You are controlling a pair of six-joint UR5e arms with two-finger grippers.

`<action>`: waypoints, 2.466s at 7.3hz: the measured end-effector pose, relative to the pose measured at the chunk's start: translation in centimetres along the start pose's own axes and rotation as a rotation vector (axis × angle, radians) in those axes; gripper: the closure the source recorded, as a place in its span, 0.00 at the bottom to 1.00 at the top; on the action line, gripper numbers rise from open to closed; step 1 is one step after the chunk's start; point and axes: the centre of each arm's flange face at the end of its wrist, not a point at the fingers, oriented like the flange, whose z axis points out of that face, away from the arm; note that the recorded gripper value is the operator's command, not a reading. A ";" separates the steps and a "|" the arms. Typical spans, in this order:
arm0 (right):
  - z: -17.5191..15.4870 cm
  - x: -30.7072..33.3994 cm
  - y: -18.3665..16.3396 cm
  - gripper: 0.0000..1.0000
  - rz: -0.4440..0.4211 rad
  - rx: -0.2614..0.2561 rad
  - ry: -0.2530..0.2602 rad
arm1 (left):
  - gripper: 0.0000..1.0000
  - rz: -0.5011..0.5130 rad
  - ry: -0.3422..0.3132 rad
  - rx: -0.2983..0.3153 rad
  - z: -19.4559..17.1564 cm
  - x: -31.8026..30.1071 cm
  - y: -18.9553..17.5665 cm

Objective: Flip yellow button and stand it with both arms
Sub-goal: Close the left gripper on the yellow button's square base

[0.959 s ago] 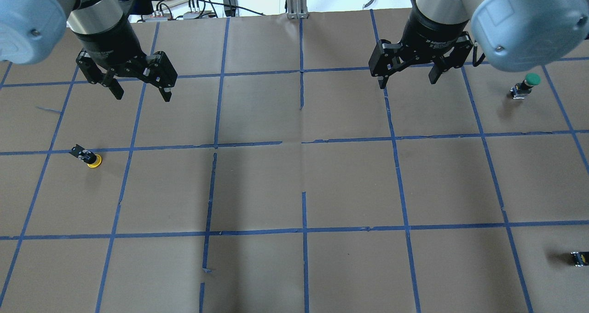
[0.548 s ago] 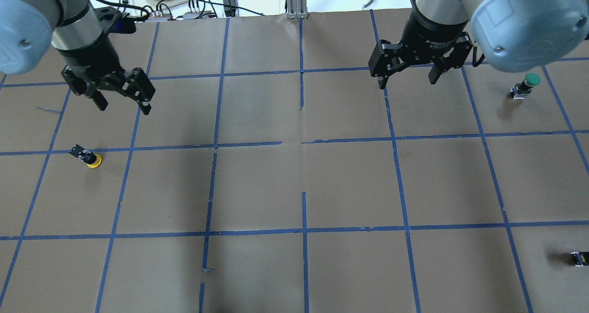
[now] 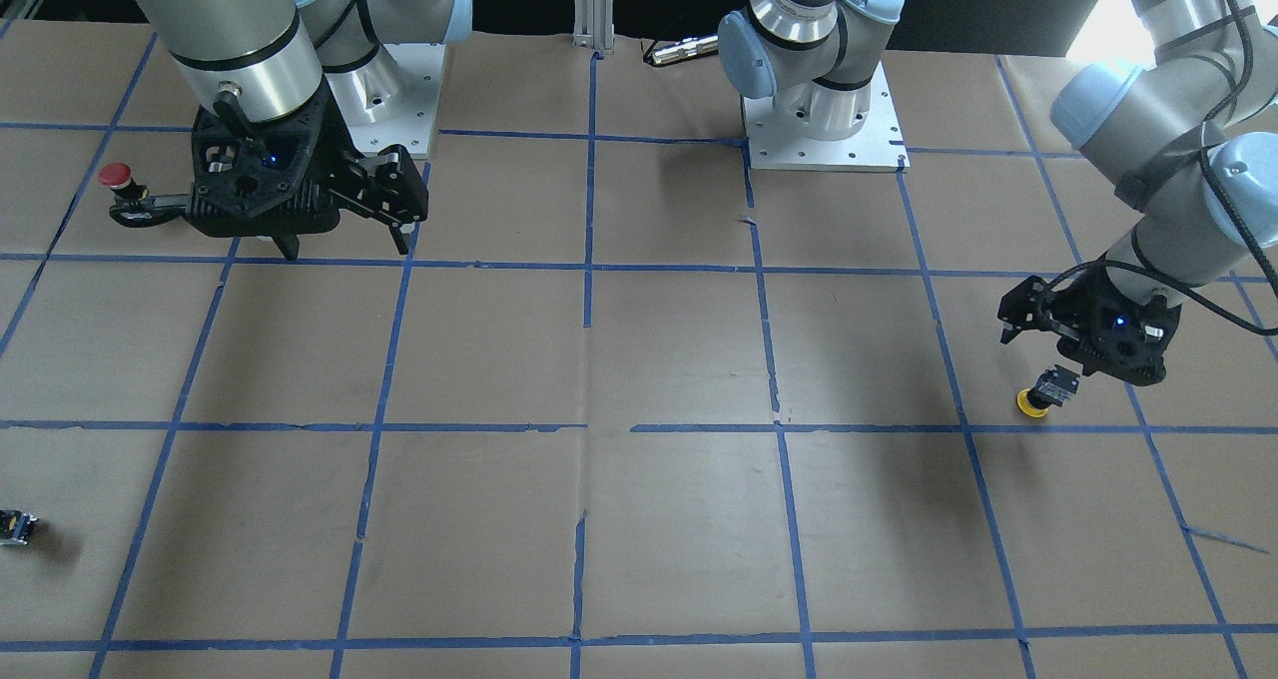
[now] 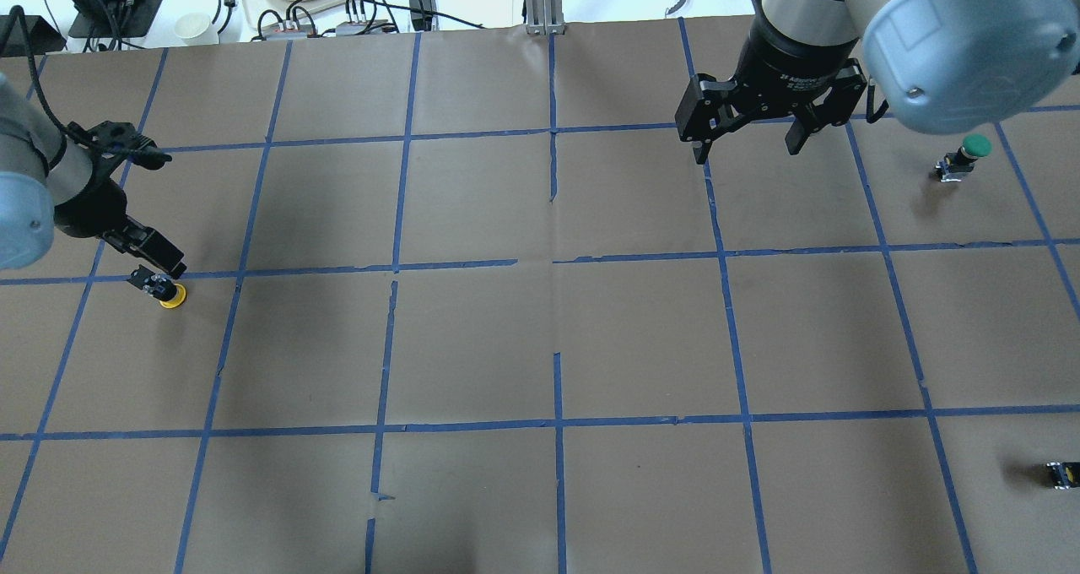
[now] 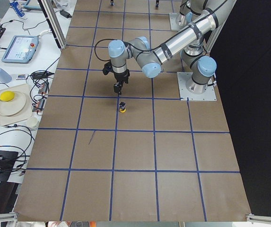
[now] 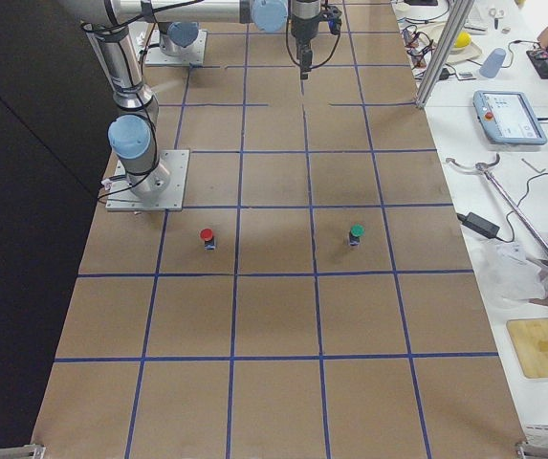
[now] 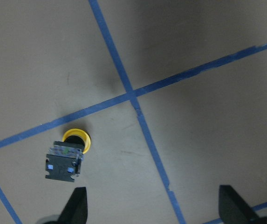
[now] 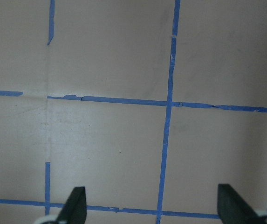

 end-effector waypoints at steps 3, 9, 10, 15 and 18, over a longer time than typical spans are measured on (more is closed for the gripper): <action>0.1 0.0 0.0 0.00 0.000 -0.002 0.000 | 0.01 0.174 0.005 0.024 3.4 -2.7 1.5; 0.0 0.0 0.0 0.00 0.001 -0.001 0.000 | 0.01 0.223 0.018 0.017 4.9 -3.5 1.3; 0.0 0.0 0.0 0.00 0.000 -0.001 0.000 | 0.01 0.220 0.026 0.015 5.5 -3.9 1.3; 0.0 0.0 0.0 0.00 0.000 -0.001 0.000 | 0.40 0.190 0.019 0.014 6.8 -4.8 1.5; 0.0 0.0 0.0 0.00 0.000 -0.001 0.000 | 0.85 0.191 0.020 0.011 6.6 -4.7 1.6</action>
